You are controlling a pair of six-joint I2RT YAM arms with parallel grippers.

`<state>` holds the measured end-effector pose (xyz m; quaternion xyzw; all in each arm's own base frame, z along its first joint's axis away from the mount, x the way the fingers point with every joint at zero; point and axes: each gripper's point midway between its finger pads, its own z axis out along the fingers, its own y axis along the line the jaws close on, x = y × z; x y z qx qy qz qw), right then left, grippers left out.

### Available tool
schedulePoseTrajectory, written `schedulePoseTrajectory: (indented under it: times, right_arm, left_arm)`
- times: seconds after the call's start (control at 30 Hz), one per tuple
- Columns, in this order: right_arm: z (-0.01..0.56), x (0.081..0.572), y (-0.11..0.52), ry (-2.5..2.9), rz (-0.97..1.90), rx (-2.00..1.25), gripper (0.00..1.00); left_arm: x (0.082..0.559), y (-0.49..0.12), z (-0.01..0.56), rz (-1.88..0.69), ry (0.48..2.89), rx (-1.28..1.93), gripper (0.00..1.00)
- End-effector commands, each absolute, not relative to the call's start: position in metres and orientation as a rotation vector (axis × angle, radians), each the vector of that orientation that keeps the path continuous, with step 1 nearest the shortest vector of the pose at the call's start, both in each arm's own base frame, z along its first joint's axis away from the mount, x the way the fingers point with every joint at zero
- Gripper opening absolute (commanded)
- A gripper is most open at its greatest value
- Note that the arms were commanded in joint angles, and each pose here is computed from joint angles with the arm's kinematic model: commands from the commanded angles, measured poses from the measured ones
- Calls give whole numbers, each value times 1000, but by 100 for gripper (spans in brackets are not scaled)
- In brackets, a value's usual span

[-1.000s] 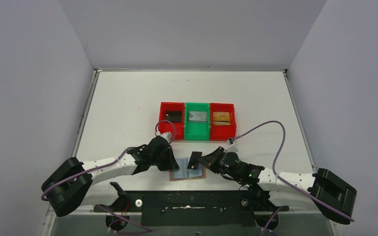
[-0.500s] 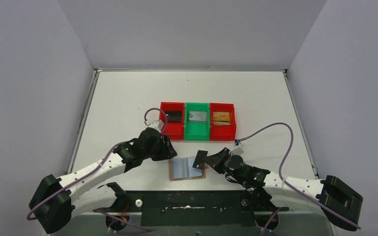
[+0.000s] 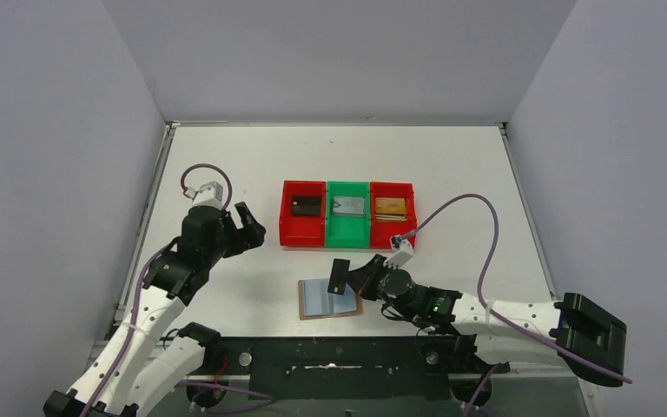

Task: Take the credit cards out of the card holder
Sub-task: Place the credit card in the storage box.

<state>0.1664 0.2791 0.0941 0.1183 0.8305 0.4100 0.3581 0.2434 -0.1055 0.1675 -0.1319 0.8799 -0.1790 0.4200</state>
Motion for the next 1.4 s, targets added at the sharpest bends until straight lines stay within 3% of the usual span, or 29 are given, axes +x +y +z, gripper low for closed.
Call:
schedulePoseTrajectory:
  times: [0.0, 0.2, 0.63, 0.93, 1.37]
  right_arm:
    - [127, 185, 287, 2026, 974, 201, 0]
    - [158, 198, 296, 1961, 842, 1, 0]
    - [233, 254, 338, 1734, 357, -564, 0]
    - [214, 313, 374, 1704, -19, -942, 0]
    - [184, 369, 405, 1668, -109, -1180, 0]
  left_arm:
    - [254, -81, 192, -306, 2117, -301, 84]
    - [256, -52, 197, -167, 2017, -357, 86]
    - [250, -38, 207, -140, 1940, -420, 88]
    - [247, -29, 209, -106, 1921, -454, 88]
    - [234, -9, 229, -83, 1812, -545, 88]
